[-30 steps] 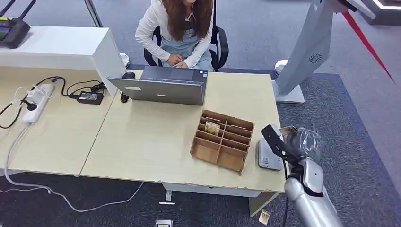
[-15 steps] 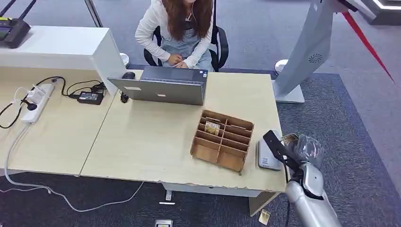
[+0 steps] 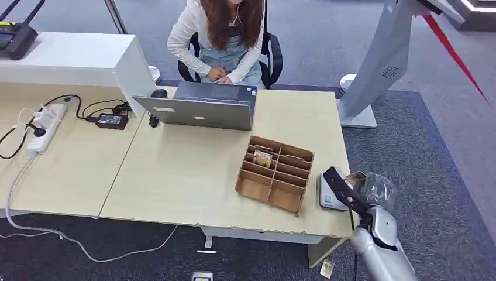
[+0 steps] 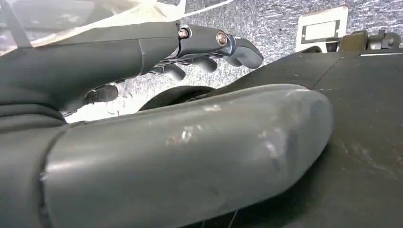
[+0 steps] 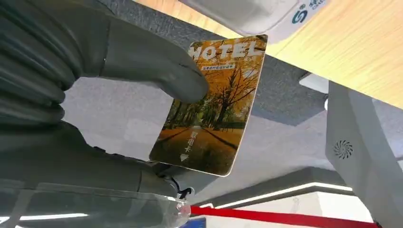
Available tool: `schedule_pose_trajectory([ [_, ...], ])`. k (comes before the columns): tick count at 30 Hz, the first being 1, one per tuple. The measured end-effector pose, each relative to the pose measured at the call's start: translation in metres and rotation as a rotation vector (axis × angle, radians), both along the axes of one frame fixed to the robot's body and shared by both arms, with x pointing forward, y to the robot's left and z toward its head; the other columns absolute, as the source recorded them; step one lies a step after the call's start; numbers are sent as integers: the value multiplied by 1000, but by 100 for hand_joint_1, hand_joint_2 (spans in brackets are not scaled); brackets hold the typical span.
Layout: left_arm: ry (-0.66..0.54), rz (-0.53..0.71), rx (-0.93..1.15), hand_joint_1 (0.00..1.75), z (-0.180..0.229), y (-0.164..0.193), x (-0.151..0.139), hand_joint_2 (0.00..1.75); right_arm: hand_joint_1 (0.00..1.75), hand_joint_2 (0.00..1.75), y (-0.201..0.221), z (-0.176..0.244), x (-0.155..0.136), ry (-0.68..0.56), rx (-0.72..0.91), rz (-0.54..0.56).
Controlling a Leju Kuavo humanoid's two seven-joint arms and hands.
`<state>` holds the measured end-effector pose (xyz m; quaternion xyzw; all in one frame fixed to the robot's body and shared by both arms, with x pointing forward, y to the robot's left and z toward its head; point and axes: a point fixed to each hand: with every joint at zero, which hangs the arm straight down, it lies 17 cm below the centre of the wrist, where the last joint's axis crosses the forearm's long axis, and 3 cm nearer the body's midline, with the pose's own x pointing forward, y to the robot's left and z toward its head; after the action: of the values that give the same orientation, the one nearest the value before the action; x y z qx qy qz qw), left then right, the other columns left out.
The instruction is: Pass the card to the sensor for recognition and then transmit it.
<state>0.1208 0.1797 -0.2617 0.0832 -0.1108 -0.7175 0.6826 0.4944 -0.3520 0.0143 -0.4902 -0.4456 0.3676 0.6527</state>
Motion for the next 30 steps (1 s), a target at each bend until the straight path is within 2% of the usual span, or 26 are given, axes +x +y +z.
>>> schedule_pose_trajectory([
  [9,-1,-6,3,0,0,1,1,0,175,175,2,0,2,-10,13,4],
  [15,-2,-21,7,0,0,1,1,0,175,175,8,19,14,-97,157,28],
  [18,-1,-21,7,0,0,1,0,0,175,175,29,50,27,-189,237,102],
  [22,1,-16,-4,0,0,-1,0,0,175,175,65,111,50,-303,283,112],
  [25,2,-14,-10,0,0,-2,-1,0,175,175,109,169,59,-426,321,209],
  [30,3,-14,-18,0,0,-5,-3,0,175,175,178,258,57,-595,384,376],
])
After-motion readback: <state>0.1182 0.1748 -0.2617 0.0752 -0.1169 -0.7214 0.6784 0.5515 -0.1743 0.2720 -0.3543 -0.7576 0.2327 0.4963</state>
